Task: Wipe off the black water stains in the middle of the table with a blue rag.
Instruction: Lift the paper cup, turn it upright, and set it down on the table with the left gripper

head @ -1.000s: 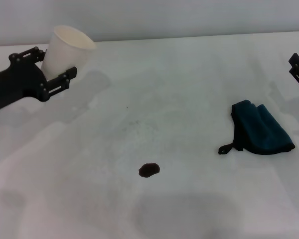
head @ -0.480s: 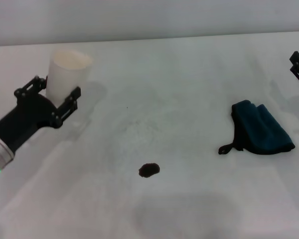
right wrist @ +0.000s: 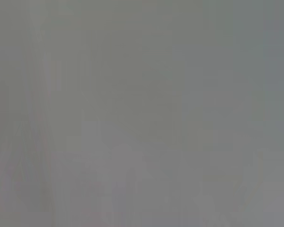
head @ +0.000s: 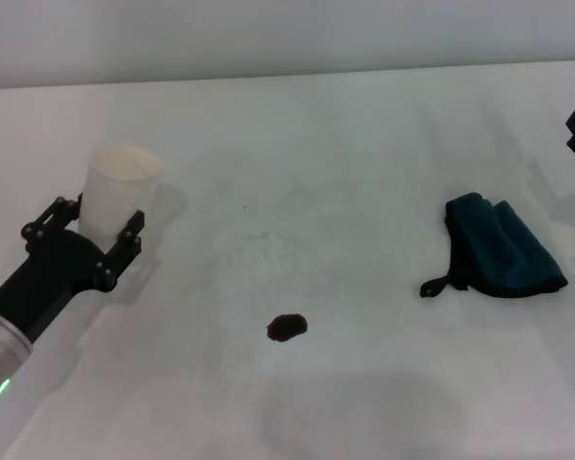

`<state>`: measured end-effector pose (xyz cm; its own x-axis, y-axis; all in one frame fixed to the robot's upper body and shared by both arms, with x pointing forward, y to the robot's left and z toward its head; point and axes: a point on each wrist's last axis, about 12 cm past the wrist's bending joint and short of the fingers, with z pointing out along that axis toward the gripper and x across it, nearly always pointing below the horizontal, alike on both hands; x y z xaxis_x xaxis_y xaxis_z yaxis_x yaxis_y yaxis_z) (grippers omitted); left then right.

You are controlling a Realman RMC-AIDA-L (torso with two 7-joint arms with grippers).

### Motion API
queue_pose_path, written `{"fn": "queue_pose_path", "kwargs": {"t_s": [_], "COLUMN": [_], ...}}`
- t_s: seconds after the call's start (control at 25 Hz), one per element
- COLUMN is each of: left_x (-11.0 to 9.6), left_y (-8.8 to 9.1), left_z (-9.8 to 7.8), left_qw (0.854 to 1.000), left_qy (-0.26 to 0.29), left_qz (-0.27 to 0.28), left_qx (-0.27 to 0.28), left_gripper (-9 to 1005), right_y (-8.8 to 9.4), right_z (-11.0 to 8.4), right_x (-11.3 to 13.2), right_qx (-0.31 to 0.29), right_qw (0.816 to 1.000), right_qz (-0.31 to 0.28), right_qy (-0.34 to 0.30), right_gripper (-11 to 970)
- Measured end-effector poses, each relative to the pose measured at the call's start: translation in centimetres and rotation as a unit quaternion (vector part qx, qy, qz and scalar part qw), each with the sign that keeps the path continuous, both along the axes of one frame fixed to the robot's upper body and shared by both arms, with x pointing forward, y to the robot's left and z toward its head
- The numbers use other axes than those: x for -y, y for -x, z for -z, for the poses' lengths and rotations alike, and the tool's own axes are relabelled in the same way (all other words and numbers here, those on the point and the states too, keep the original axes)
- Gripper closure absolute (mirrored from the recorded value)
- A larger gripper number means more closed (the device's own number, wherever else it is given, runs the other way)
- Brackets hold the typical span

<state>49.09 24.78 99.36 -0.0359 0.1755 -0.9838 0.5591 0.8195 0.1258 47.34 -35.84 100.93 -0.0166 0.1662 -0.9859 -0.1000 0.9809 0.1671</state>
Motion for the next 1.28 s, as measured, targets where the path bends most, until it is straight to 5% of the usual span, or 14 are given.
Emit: {"fn": "queue_pose_path", "kwargs": {"t_s": [1.28], "left_x": [-1.4], "left_y": [3.8], "left_z": [2.9], "left_qw": [0.996], "left_qy": [-0.044], "left_qz": [-0.042], "left_qx": [-0.06], "left_gripper": [376], "right_y": [1.4], "right_z": [0.2], "right_x": [0.9], "right_qx": [0.001], "right_qw": [1.0], "right_qz": [0.01], "right_qy": [0.004], "right_gripper": [149]}}
